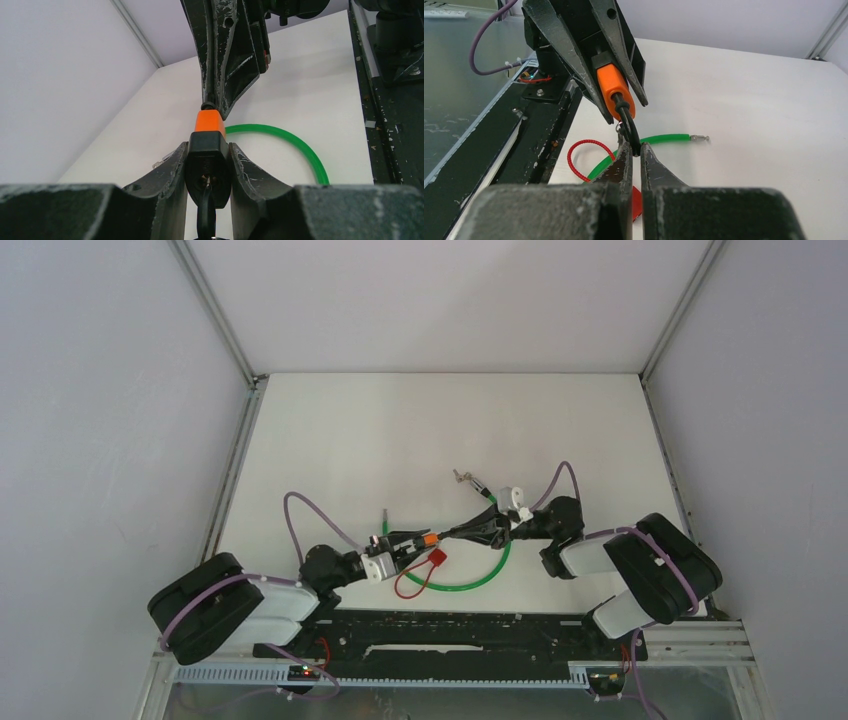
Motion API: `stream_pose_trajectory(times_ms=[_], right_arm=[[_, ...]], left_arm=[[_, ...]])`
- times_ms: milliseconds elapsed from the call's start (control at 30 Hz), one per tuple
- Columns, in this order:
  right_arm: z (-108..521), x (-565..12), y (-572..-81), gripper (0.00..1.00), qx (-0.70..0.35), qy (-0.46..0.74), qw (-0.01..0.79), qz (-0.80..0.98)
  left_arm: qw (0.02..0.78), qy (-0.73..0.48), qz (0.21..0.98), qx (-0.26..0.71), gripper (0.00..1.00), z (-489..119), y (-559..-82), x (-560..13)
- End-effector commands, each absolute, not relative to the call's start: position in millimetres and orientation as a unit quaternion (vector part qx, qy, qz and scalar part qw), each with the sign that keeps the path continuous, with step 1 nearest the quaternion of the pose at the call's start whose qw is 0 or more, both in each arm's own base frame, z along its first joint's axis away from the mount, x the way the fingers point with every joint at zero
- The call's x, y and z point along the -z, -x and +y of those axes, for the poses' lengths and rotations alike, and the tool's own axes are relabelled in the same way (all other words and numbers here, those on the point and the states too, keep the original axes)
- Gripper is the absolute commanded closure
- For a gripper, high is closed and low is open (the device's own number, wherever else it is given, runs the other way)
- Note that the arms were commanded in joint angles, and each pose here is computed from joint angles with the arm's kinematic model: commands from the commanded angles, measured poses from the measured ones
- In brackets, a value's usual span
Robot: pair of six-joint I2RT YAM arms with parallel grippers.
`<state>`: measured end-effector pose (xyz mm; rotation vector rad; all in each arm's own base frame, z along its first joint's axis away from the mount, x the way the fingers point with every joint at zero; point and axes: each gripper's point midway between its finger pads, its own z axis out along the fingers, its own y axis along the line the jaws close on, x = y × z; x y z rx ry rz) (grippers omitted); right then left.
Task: Lock with the key
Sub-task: Lock the lock.
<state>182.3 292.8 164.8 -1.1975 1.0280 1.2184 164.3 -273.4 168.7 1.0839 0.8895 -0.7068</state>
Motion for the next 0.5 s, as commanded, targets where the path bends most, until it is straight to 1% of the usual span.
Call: stream_pose_trajectory(times_ms=[0,267,467], right_arm=[[293.0,-189.9,-183.9,1.0,-0.508,0.514,0.569,0.392],[285.3,-190.5,-188.2,1.0,-0.491,0.513,0.584,0.392],[279.9,-193.7,-190.3,1.0,-0.474,0.508,0.603,0.391]], left_arm=[[0.756,-0.471,0.343,0.297,1.0,-269.8,-163.9,-203.6],[0.766,-0.458,0.373,0.252,1.0,-260.9,-179.6,-200.3],[0.757,-0.468,0.384,0.246,1.0,-261.9,-181.7,-196.7]])
